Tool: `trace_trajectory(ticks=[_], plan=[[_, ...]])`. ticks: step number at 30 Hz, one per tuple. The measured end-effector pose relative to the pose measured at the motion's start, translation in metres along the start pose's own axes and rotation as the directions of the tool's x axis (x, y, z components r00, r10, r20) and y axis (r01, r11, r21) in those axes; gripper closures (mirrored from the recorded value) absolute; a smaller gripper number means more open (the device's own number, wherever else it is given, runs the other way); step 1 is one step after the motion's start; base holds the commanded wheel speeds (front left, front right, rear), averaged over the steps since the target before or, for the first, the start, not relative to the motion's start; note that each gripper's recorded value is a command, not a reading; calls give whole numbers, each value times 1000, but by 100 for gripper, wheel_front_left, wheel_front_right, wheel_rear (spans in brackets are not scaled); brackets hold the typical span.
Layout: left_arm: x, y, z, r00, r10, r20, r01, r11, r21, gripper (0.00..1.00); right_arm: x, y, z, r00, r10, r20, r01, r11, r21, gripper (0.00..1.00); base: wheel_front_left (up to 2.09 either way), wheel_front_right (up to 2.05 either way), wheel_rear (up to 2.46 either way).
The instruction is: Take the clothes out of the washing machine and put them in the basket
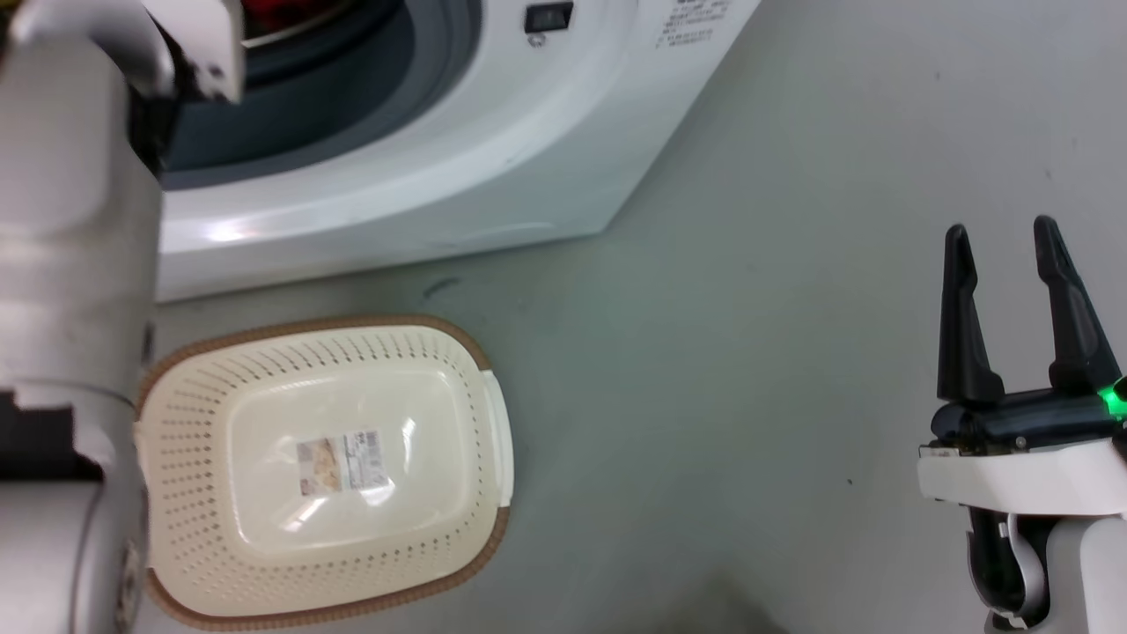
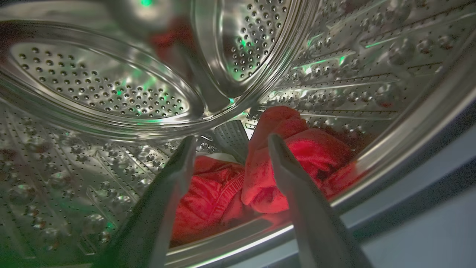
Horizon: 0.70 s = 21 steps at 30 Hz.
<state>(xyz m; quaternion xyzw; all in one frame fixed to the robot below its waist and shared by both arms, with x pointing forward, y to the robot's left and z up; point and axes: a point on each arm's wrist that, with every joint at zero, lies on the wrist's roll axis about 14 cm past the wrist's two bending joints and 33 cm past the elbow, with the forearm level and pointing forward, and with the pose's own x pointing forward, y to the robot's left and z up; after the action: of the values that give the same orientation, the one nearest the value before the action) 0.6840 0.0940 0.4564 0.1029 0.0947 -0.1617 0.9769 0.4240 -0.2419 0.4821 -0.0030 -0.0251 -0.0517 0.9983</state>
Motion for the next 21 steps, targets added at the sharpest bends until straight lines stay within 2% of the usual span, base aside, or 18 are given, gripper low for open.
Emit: trace_trajectory(ticks=[5, 9, 17, 21], plan=[[41, -17, -21, 989, -57, -137, 58, 998, 6, 0, 8, -7, -21, 999, -21, -49, 21, 1000, -3, 0, 0, 0, 0], [65, -27, -43, 962, -94, -255, 95, 995, -7, 0, 12, -12, -38, 996, -36, -85, 35, 999, -5, 0, 0, 0, 0], [86, -31, -94, 881, -144, -451, 101, 988, -118, 0, 17, -16, -63, 989, -47, -142, 47, 999, -5, 0, 0, 0, 0], [91, -38, -113, 843, -166, -512, 124, 986, -115, 0, 20, -17, -70, 987, -50, -155, 50, 999, -1, 0, 0, 0, 0]])
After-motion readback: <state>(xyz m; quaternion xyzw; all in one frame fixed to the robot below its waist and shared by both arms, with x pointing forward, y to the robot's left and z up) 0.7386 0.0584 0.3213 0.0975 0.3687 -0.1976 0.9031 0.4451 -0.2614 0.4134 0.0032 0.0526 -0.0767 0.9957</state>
